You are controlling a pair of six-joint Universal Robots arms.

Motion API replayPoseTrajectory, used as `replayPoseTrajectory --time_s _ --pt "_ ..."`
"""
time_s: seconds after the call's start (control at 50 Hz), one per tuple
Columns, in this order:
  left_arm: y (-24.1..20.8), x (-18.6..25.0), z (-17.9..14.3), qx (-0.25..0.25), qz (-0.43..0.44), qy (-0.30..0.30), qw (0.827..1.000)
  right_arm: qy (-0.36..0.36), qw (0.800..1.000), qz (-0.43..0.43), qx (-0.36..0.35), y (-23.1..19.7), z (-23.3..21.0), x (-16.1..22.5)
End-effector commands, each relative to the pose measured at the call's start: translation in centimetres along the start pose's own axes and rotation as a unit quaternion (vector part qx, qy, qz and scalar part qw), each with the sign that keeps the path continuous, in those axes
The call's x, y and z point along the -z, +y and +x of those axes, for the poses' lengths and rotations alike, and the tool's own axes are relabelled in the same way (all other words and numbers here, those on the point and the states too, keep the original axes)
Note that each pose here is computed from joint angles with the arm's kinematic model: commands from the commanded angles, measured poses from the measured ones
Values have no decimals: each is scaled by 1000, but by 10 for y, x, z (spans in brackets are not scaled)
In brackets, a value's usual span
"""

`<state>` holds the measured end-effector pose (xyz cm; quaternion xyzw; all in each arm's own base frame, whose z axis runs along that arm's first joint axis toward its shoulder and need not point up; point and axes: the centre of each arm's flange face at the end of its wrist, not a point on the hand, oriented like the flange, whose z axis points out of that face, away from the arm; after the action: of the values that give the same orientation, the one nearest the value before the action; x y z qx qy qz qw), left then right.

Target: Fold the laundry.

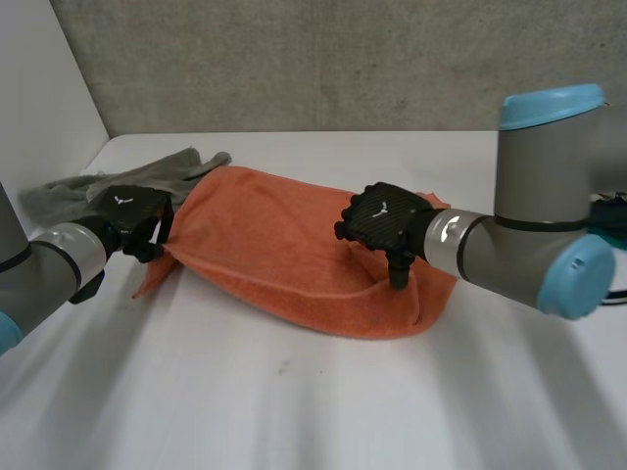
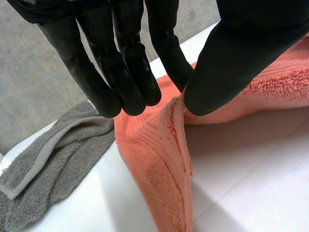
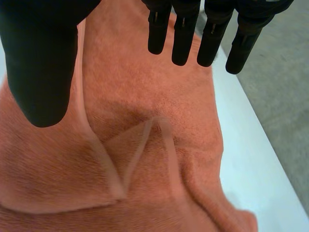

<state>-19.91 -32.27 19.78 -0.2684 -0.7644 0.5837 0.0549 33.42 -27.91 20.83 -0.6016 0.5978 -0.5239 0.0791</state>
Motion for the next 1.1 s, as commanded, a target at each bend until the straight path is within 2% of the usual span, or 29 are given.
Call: replayPoseTrajectory --time_s 0.02,0.22,0.48,0.68,0.76,0.84,0.9,0.96,0.98,1.02,1.06,1.1 --pt "-2 1 -3 0 2 -1 1000 -15 993 25 116 16 -1 -38" --pt "-4 0 -8 -1 7 -5 1000 -44 977 46 201 43 -6 -63" --pt "-7 2 -15 0 10 -11 1000 -41 970 41 237 61 -1 -74" --pt "-6 2 -14 -3 8 -11 1000 -24 972 10 232 64 11 -67" --pt "-8 6 -14 -2 5 -10 1000 11 975 -31 218 57 35 -43" --pt "-18 18 -15 -6 2 -9 1000 54 982 -78 164 50 59 -8" --pt "-29 33 -17 -17 1 -12 1000 67 981 -152 101 49 64 39" --pt "-35 46 -19 -30 -7 -15 999 45 972 -220 72 55 58 72" --pt "-39 55 -18 -43 -14 -15 999 12 960 -276 53 61 51 97" --pt "-40 64 -17 -56 -27 -12 998 -28 946 -321 35 63 43 120" --pt "-38 76 -12 -76 -54 -1 996 -63 936 -346 12 63 34 139" --pt "-35 81 -7 -91 -72 11 993 -61 939 -338 2 64 32 142"
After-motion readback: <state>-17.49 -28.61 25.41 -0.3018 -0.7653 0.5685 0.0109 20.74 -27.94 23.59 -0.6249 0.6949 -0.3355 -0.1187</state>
